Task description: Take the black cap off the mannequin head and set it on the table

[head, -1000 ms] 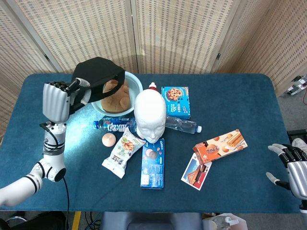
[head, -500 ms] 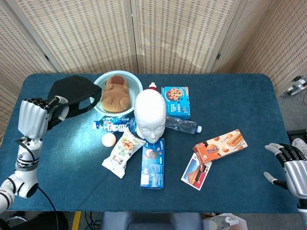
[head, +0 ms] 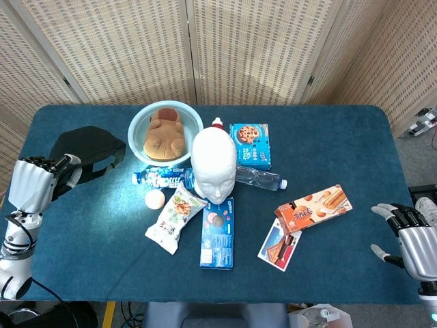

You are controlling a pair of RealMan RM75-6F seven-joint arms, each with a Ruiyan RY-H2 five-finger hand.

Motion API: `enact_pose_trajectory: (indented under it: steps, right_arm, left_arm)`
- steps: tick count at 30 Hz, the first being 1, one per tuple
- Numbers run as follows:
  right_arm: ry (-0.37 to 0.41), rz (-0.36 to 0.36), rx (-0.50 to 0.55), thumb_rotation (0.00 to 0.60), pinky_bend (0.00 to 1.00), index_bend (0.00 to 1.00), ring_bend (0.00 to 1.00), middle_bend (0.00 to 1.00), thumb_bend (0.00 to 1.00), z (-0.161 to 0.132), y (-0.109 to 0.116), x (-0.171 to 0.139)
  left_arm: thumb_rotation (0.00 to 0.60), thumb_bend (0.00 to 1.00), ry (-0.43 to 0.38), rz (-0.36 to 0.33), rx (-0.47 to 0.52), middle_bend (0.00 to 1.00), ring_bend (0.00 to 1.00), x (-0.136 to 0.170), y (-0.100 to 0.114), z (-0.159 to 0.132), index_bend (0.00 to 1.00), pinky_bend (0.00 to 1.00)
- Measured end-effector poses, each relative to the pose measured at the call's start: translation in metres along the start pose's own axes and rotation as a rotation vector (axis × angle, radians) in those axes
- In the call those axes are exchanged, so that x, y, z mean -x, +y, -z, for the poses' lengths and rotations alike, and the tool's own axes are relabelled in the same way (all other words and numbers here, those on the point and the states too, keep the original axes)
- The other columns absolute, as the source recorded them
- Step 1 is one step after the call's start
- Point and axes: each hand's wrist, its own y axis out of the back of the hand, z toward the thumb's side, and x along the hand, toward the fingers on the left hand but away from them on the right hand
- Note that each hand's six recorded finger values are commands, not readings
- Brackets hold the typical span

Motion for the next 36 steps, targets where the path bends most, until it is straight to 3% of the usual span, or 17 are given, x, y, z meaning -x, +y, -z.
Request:
enact_pose_trajectory:
  steps: [8, 18, 36]
  right_arm:
    - [-0.001, -0.001, 0.002, 0.600, 0.23, 0.28, 0.19, 0.26, 0.08, 0.000, -0.001, 0.000]
    - [-0.001, 0.000, 0.001, 0.600, 0.23, 0.28, 0.19, 0.26, 0.08, -0.001, 0.000, -0.002]
    - [-0.011, 0.002, 0.000, 0.600, 0.23, 0.28, 0.19, 0.26, 0.08, -0.001, 0.001, -0.006]
  left_arm:
    - [0.600, 0.40, -0.006, 0.048, -0.008, 1.00, 1.00, 0.016, -0.001, 0.006, 0.62, 1.00]
    - [0.600, 0.40, -0.054, 0.182, -0.017, 1.00, 1.00, 0.047, -0.033, -0.005, 0.62, 1.00]
    - [0.600, 0.40, -0.104, 0.310, 0.037, 1.00, 1.00, 0.067, -0.090, -0.032, 0.62, 1.00]
